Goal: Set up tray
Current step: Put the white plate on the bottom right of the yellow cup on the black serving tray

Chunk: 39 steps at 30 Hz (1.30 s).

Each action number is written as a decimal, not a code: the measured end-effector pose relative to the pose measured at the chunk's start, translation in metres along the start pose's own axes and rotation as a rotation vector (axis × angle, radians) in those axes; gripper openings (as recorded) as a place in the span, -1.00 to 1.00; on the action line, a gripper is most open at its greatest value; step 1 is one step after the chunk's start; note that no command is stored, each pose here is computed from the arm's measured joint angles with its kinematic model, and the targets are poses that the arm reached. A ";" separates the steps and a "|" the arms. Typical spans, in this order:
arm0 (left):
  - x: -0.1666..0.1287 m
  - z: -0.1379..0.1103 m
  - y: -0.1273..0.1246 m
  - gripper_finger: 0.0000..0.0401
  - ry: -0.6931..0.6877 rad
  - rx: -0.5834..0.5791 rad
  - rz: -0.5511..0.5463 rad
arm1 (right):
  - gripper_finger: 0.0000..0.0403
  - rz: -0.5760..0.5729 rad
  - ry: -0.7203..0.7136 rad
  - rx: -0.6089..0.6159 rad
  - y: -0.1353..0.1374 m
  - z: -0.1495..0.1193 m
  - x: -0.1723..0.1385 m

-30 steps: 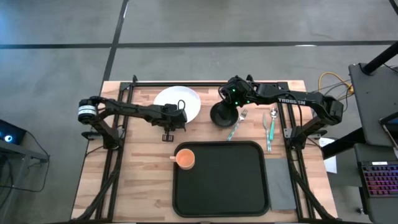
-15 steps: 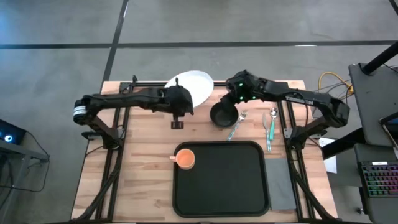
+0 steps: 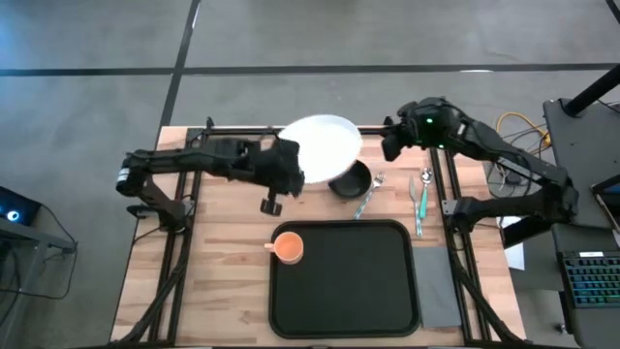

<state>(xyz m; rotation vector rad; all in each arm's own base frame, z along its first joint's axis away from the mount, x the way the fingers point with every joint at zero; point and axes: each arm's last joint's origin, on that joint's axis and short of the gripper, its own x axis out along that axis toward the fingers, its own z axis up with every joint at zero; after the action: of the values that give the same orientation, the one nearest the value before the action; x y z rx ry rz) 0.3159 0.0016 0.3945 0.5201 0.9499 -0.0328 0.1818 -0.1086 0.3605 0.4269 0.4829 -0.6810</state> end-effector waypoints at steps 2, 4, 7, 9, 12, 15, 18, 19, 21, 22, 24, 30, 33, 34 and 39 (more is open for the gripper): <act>0.002 0.013 -0.008 -1.00 -0.006 0.032 -0.023 | -0.64 0.002 -0.005 0.015 -0.001 -0.001 -0.008; 0.008 0.025 -0.017 -1.00 0.000 0.054 -0.053 | -0.64 0.007 -0.008 0.035 -0.002 -0.003 -0.015; 0.020 0.039 -0.031 -1.00 0.032 0.093 -0.087 | -0.64 0.055 0.049 0.090 -0.003 -0.008 -0.022; 0.026 0.047 -0.041 -1.00 0.052 0.120 -0.108 | -0.64 0.132 0.170 0.164 -0.004 -0.017 -0.026; 0.035 0.060 -0.056 -1.00 0.061 0.160 -0.134 | -0.64 0.267 0.405 0.231 -0.007 -0.032 -0.031; 0.039 0.072 -0.065 -1.00 0.043 0.180 -0.143 | -0.60 0.261 0.529 0.238 -0.009 -0.043 -0.032; 0.042 0.082 -0.071 -1.00 0.035 0.198 -0.145 | -0.52 0.248 0.558 0.244 -0.010 -0.047 -0.029; 0.044 0.085 -0.073 -1.00 0.037 0.208 -0.146 | -0.48 0.249 0.556 0.244 -0.010 -0.047 -0.028; 0.046 0.088 -0.078 -1.00 0.054 0.238 -0.158 | -0.40 0.264 0.563 0.248 -0.009 -0.047 -0.028; 0.047 0.089 -0.080 -1.00 0.064 0.254 -0.164 | -0.36 0.280 0.569 0.251 -0.008 -0.046 -0.027; 0.049 0.089 -0.084 -1.00 0.090 0.290 -0.175 | -0.26 0.298 0.583 0.280 -0.008 -0.046 -0.026; 0.051 0.090 -0.089 -1.00 0.104 0.362 -0.138 | 0.02 0.288 0.618 0.352 -0.002 -0.048 -0.024; 0.052 0.092 -0.096 -1.00 0.095 0.377 -0.114 | 0.10 0.280 0.642 0.372 0.006 -0.052 -0.024; 0.051 0.094 -0.099 -1.00 0.084 0.383 -0.097 | 0.13 0.270 0.651 0.376 0.009 -0.054 -0.024; 0.048 0.099 -0.113 -1.00 0.054 0.387 -0.070 | 0.18 0.257 0.683 0.365 0.025 -0.064 -0.024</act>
<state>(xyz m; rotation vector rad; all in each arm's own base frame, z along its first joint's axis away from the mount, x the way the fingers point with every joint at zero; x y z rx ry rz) 0.3921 -0.1315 0.3575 0.8472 1.0199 -0.2702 0.1645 -0.0465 0.3269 1.0615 0.9322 -0.3565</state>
